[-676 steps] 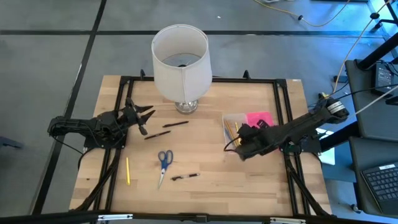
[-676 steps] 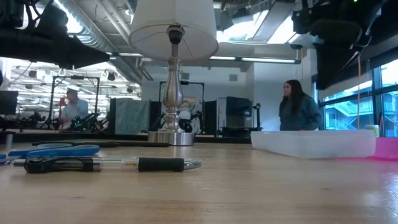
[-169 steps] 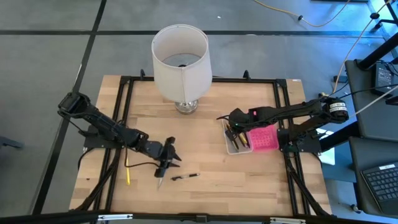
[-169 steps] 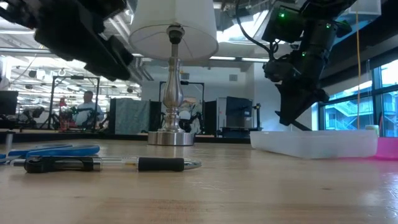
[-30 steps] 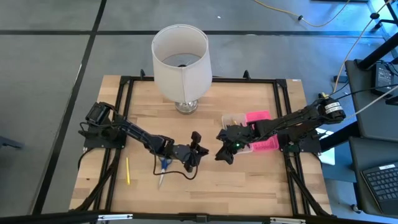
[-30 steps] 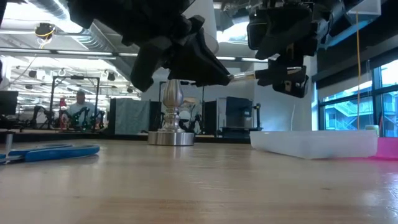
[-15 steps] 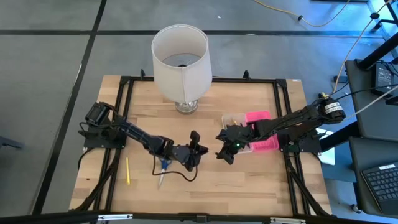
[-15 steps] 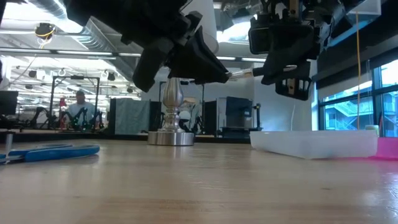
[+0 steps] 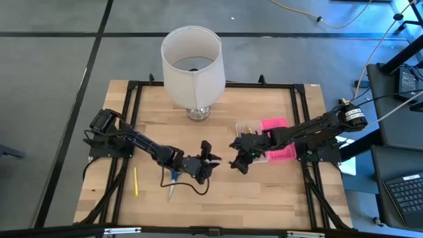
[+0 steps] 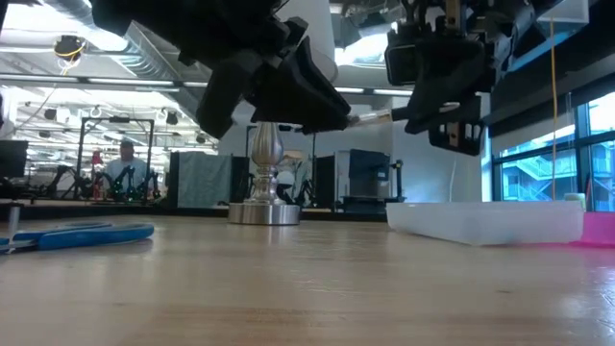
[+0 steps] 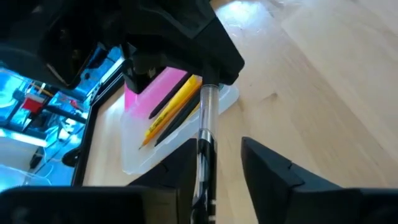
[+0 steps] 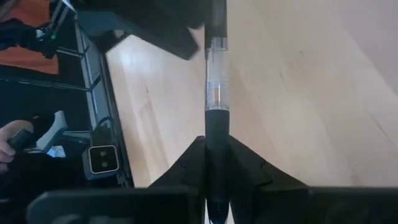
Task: Pick & place school supplies into a supply box
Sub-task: Put the black transparent pen into the supply box, then put the yellow pen into the supply box
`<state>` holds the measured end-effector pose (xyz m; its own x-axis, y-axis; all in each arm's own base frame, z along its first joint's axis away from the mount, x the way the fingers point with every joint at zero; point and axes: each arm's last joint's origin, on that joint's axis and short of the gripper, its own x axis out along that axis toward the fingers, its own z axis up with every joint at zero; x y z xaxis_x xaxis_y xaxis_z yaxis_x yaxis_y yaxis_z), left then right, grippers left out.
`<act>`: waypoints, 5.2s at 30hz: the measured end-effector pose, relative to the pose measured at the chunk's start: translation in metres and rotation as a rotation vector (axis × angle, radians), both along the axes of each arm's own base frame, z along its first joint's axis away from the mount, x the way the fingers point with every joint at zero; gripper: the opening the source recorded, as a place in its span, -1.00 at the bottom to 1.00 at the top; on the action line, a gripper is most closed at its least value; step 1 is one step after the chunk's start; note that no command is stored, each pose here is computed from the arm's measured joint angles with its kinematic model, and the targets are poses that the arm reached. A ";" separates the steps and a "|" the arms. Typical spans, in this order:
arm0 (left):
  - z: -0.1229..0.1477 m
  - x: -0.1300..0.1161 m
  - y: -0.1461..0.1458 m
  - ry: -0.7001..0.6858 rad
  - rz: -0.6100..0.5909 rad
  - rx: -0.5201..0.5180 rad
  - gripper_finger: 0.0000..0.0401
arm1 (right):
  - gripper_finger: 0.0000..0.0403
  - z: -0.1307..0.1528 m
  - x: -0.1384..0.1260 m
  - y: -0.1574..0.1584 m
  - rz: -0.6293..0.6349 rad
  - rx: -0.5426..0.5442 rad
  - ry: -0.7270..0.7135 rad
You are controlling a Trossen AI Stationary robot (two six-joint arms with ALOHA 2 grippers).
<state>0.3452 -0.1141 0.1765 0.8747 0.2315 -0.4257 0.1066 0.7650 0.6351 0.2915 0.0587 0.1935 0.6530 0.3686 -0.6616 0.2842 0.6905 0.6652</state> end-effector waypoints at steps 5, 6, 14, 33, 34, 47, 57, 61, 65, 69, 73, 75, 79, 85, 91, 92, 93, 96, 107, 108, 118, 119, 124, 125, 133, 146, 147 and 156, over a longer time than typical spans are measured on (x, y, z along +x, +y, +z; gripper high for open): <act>0.016 -0.005 -0.003 -0.042 -0.032 -0.057 -0.31 | -0.76 -0.003 -0.003 -0.002 -0.030 -0.034 0.045; 0.020 -0.006 -0.004 -0.051 -0.040 -0.064 -0.29 | -0.76 -0.004 -0.004 -0.002 -0.032 -0.040 0.054; 0.044 -0.026 0.000 -0.022 0.006 -0.260 -0.29 | -0.78 -0.008 -0.007 -0.012 -0.083 -0.138 0.099; 0.024 -0.051 0.006 0.259 0.211 -0.490 -0.31 | -0.76 0.010 -0.066 -0.038 -0.415 -0.326 0.446; 0.024 -0.051 0.006 0.255 0.214 -0.493 -0.31 | -0.76 0.009 -0.067 -0.039 -0.427 -0.334 0.463; 0.024 -0.051 0.006 0.259 0.217 -0.491 -0.31 | -0.76 -0.016 -0.058 -0.038 -0.480 -0.341 0.596; 0.024 -0.051 0.006 0.260 0.218 -0.491 -0.31 | -0.75 -0.033 -0.050 -0.037 -0.498 -0.360 0.642; 0.023 -0.052 0.006 0.279 0.225 -0.499 -0.31 | -0.75 -0.035 -0.050 -0.037 -0.496 -0.364 0.653; 0.020 -0.055 0.006 0.320 0.248 -0.565 -0.32 | -0.75 -0.035 -0.050 -0.037 -0.492 -0.361 0.655; 0.015 -0.060 0.007 0.367 0.302 -0.626 -0.34 | -0.75 -0.035 -0.050 -0.037 -0.489 -0.359 0.656; 0.003 -0.073 0.008 0.430 0.384 -0.746 -0.38 | -0.75 -0.036 -0.050 -0.036 -0.471 -0.333 0.666; 0.002 -0.081 0.007 0.441 0.419 -0.792 -0.40 | -0.75 -0.036 -0.050 -0.036 -0.468 -0.330 0.666; 0.006 -0.104 0.007 0.422 0.512 -0.823 -0.45 | -0.68 -0.036 -0.050 -0.036 -0.467 -0.328 0.665; 0.015 -0.139 0.007 0.365 0.659 -0.867 -0.50 | -0.47 -0.035 -0.050 -0.036 -0.469 -0.326 0.662; 0.010 -0.166 -0.001 0.431 0.825 -0.985 -0.51 | -0.40 -0.035 -0.049 -0.036 -0.471 -0.324 0.660; 0.010 -0.171 -0.003 0.461 0.862 -0.997 -0.51 | -0.40 -0.035 -0.049 -0.036 -0.471 -0.324 0.660; 0.009 -0.175 -0.005 0.492 0.899 -1.013 -0.52 | -0.40 -0.035 -0.049 -0.036 -0.471 -0.324 0.660; 0.007 -0.188 -0.008 0.557 1.040 -1.029 -0.53 | -0.40 -0.035 -0.049 -0.036 -0.474 -0.329 0.656; 0.005 -0.215 -0.018 0.593 1.138 -0.947 -0.56 | -0.40 -0.035 -0.049 -0.036 -0.475 -0.330 0.654; 0.005 -0.215 -0.018 0.591 1.142 -0.950 -0.56 | -0.40 -0.035 -0.049 -0.036 -0.475 -0.330 0.654; 0.005 -0.215 -0.018 0.588 1.144 -0.950 -0.54 | -0.40 -0.035 -0.049 -0.036 -0.474 -0.331 0.654; 0.005 -0.215 -0.019 0.587 1.146 -0.952 -0.52 | -0.40 -0.035 -0.049 -0.036 -0.473 -0.331 0.654; 0.005 -0.217 -0.021 0.591 1.133 -0.947 -0.33 | -0.40 -0.035 -0.049 -0.036 -0.472 -0.331 0.654; 0.005 -0.218 -0.021 0.587 1.129 -0.944 -0.29 | -0.40 -0.035 -0.049 -0.036 -0.473 -0.330 0.654; 0.006 -0.212 -0.028 0.542 1.067 -1.026 -0.10 | -0.40 -0.035 -0.048 -0.036 -0.476 -0.325 0.641; -0.016 -0.232 -0.028 0.590 1.510 -1.112 -0.17 | -0.39 -0.035 -0.048 -0.036 -0.477 -0.325 0.640; -0.018 -0.235 -0.027 0.591 1.543 -1.109 -0.17 | -0.39 -0.035 -0.047 -0.036 -0.477 -0.325 0.639; -0.040 -0.246 -0.029 0.628 1.593 -1.195 -0.17 | -0.39 -0.035 -0.047 -0.036 -0.475 -0.325 0.634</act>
<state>0.0995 -0.1433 0.1366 -0.0515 -0.0861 -0.9950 -0.9531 0.3019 0.0232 0.2445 0.0230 0.1584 0.1606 -0.1213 -0.9795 0.8431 0.5328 0.0722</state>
